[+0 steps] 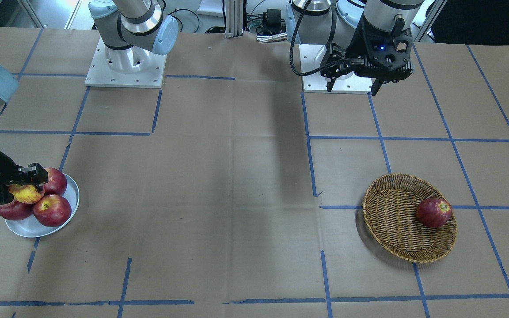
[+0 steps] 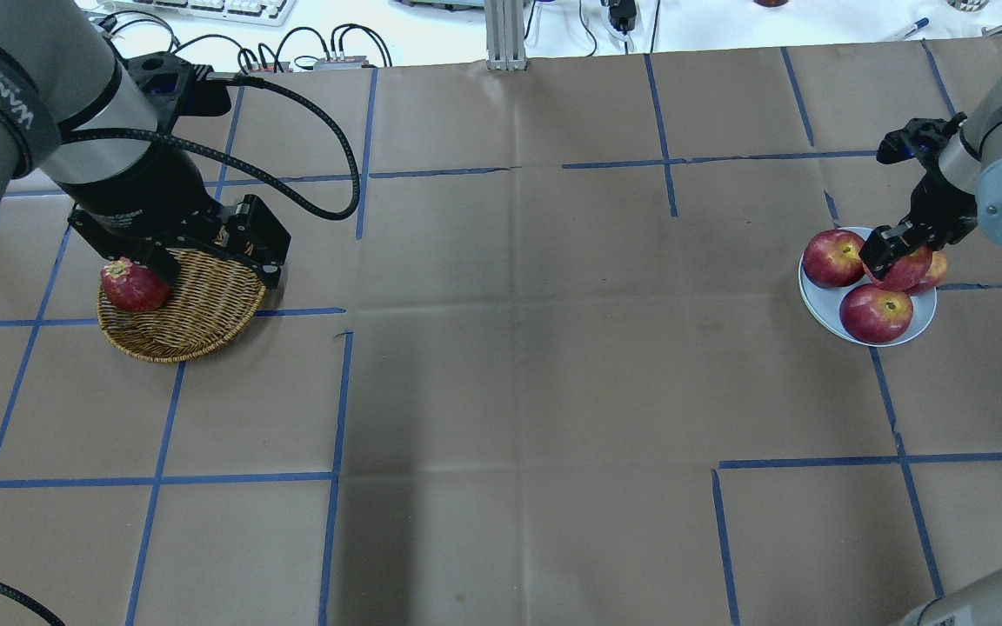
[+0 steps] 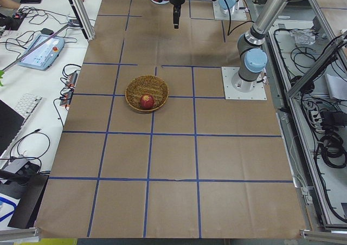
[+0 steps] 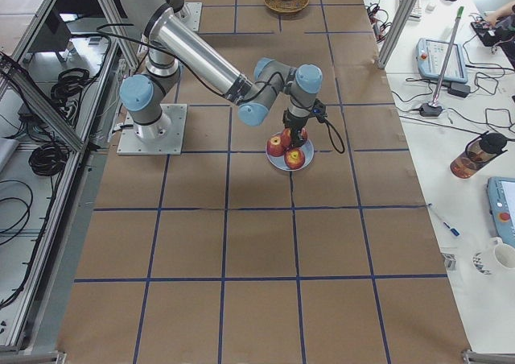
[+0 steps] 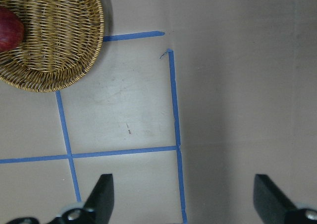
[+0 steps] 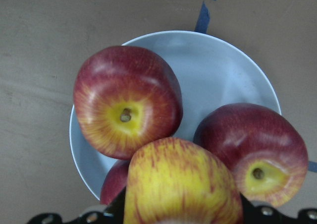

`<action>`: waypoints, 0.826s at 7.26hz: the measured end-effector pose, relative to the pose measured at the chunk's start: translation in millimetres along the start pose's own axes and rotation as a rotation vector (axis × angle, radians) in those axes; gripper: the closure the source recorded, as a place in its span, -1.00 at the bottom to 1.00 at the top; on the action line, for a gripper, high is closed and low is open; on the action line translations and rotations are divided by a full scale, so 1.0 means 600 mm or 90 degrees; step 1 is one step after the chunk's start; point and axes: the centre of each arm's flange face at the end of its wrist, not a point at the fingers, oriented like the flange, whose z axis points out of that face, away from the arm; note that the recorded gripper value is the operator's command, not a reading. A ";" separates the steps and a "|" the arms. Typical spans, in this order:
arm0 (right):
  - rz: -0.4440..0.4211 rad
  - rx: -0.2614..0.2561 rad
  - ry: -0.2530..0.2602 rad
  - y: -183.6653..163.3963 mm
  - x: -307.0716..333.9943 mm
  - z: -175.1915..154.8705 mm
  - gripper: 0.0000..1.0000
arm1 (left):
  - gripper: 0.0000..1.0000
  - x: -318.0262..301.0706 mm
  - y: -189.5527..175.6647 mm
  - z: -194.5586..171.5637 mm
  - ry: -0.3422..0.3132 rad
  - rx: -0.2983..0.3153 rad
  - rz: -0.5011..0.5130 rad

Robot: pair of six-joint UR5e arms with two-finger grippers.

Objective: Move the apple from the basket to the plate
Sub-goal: 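Lower the striped apple onto the plate and open the right gripper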

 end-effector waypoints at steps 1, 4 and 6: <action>-0.001 -0.006 -0.001 0.003 -0.001 0.006 -1.00 | -0.98 0.000 0.002 0.000 0.000 -0.002 -0.001; -0.001 -0.004 0.018 0.003 0.004 -0.011 -1.00 | -0.98 0.002 0.001 0.000 0.005 -0.002 -0.002; -0.001 0.014 0.040 -0.001 0.008 -0.051 -1.00 | -0.98 0.002 -0.001 0.000 0.007 -0.002 -0.003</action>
